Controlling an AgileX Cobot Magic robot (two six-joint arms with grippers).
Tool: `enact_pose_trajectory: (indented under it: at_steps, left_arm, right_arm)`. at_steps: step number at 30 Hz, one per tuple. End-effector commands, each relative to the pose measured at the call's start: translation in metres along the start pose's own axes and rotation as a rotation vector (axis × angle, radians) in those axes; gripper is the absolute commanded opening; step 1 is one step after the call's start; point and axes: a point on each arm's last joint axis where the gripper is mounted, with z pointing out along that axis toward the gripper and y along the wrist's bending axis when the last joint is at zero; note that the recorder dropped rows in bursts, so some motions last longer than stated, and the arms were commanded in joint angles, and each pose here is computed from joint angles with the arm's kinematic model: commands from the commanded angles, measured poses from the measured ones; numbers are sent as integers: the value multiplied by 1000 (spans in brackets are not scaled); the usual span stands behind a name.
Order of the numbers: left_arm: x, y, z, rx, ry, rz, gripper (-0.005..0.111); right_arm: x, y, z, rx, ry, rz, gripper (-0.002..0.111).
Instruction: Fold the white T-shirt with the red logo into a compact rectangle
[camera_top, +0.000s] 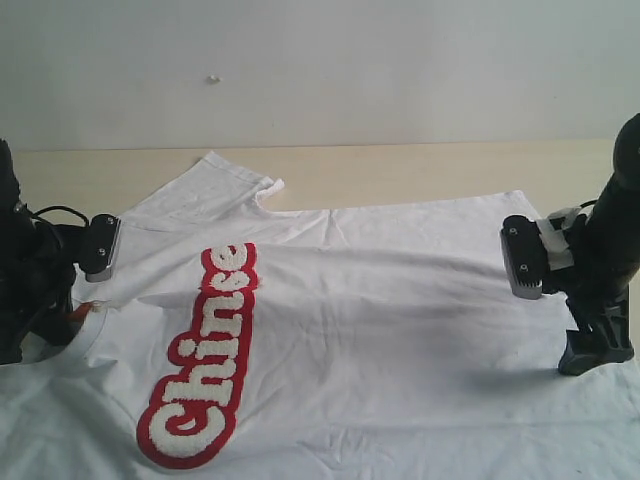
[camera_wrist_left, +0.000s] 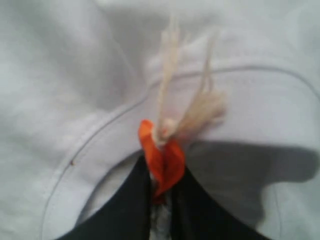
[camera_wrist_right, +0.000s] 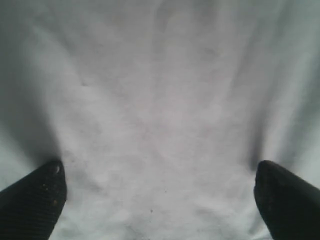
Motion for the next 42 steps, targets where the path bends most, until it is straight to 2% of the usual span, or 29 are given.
enact_pose_trajectory:
  at_steps: [1,8,11,13,19,22,32,37,42]
  left_arm:
    - [1,-1,19,18,-7,-30,0]
    - [1,-1,19,19,-8,-32,0]
    - [1,-1,19,19,-8,-32,0]
    - [1,-1,19,19,-8,-32,0]
    - [1,-1,19,19,-8,-32,0]
    - [1,-1,19,19,-8,-32,0]
    - [0,-3,13,21,-12,-34,0]
    - [0,-4,13,36,-10,-94,0]
    - [2,-7,4,52,8,-53,0]
  right_arm:
    - [-2,-4,5,-59,2,-15,97]
    - [-2,-9,13,-120,15,-24,96]
    - [-2,-9,16,-129,16,-22,89]
    - [-1,-10,16,-126,20,-26,78]
    - [2,-13,16,-84,64,22,21]
    - [3,-13,16,-82,70,38,1]
    - [3,-14,16,-79,71,68,0]
    - [3,-14,16,-79,71,72,0]
    - [2,-14,9,-58,67,98,0]
